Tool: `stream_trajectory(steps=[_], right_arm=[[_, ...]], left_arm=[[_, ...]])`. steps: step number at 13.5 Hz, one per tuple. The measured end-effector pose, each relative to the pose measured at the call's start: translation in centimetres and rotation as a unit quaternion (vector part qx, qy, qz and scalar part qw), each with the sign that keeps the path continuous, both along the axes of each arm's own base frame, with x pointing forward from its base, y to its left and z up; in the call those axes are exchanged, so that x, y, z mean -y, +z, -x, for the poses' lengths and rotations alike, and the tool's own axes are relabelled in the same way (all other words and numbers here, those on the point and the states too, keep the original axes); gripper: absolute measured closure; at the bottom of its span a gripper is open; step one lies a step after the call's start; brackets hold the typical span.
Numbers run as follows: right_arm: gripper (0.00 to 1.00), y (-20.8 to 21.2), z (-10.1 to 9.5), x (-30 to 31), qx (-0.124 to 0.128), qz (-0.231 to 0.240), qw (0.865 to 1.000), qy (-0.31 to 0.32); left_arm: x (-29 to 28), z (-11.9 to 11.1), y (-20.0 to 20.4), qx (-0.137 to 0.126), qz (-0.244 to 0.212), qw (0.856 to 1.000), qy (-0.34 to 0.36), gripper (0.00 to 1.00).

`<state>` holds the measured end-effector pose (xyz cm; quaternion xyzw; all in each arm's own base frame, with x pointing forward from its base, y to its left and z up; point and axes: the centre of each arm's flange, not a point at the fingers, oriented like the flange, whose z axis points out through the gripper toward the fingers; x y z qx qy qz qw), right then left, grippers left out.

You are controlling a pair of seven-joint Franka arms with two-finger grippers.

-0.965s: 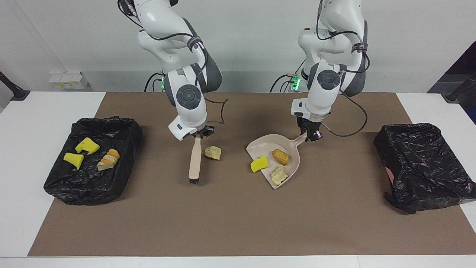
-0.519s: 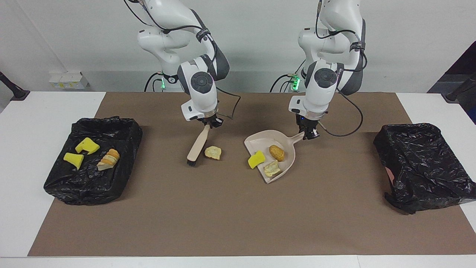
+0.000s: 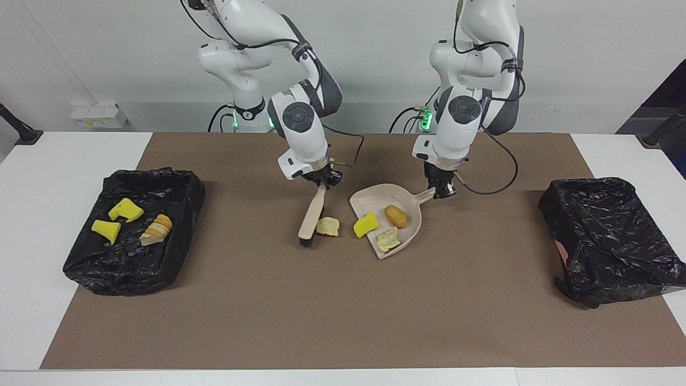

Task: Sweep and dump trash in bin
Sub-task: 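Sweep the crumpled piece into the dustpan with the right gripper's brush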

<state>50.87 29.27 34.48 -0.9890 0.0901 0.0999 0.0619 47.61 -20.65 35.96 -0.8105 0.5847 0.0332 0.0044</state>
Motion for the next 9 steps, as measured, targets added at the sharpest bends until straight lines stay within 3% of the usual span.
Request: stream_trajectory(steps=[3,6,9], right_arm=[[0.74,0.0,-1.0,-2.4,0.006,-0.058,0.996,0.066],[0.74,0.6,0.4,-7.6,0.041,-0.111,0.989,0.086],[0.74,2.4,1.2,-10.5,0.053,-0.135,0.985,0.096]], left_arm=[[0.0,0.0,0.0,-0.001,0.001,1.000,0.002,0.69],[-0.1,0.0,0.0,0.000,0.001,1.000,0.003,0.69],[-0.2,0.1,-0.1,-0.001,0.001,1.000,0.006,0.69]])
